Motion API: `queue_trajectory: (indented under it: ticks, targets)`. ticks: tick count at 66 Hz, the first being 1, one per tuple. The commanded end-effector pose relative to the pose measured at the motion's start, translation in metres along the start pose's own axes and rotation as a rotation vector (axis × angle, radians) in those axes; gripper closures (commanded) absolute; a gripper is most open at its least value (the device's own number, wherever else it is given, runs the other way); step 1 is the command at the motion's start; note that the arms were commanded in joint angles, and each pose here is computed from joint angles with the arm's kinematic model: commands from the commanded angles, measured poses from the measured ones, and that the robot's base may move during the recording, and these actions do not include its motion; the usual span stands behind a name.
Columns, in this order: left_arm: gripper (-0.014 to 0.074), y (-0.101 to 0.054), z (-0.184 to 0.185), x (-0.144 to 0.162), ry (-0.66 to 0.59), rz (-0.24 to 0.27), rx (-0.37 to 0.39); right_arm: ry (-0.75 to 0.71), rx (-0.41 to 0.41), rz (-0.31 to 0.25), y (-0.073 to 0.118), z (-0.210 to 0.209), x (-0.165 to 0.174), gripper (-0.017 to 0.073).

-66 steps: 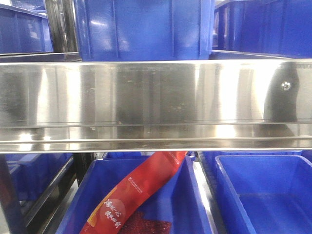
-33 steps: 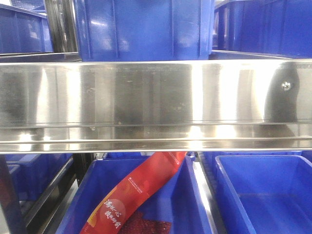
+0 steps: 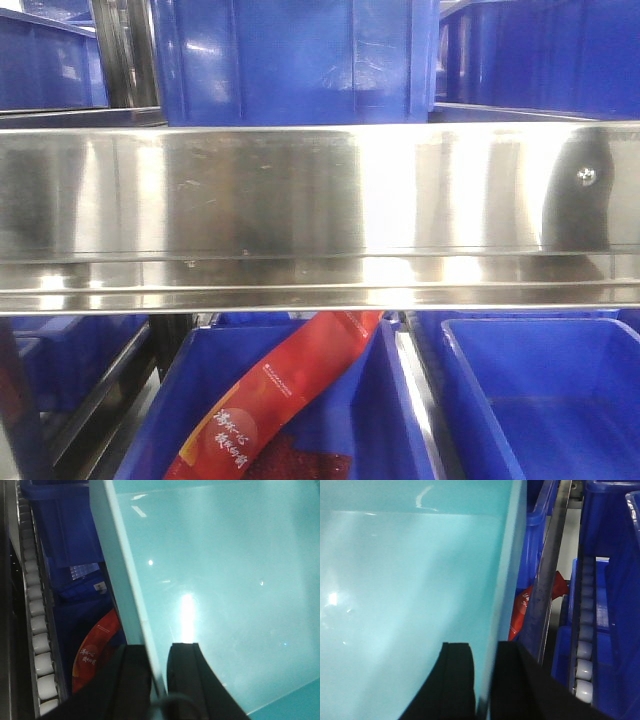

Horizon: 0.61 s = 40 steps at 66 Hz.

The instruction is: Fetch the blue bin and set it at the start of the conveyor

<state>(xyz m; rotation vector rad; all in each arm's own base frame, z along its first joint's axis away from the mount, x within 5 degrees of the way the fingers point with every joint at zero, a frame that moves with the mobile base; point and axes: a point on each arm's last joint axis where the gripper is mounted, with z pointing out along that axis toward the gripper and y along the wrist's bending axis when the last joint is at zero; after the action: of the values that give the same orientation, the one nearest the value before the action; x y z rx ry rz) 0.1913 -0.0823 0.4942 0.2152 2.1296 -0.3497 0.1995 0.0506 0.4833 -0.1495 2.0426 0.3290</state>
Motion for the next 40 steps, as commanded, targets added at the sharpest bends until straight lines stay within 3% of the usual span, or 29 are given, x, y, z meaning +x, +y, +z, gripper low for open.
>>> queue_trajectory:
  ticks: [1, 40]
  targets:
    - [0.0704, 0.008, -0.0076, -0.0034, -0.047, 0.062, -0.077, -0.055, 0.045, -0.048, -0.004, -0.0081, -0.0047, 0.0711]
    - [0.0704, 0.008, -0.0076, -0.0034, -0.047, 0.062, -0.077, -0.055, 0.045, -0.048, -0.004, -0.0081, -0.0047, 0.0711]
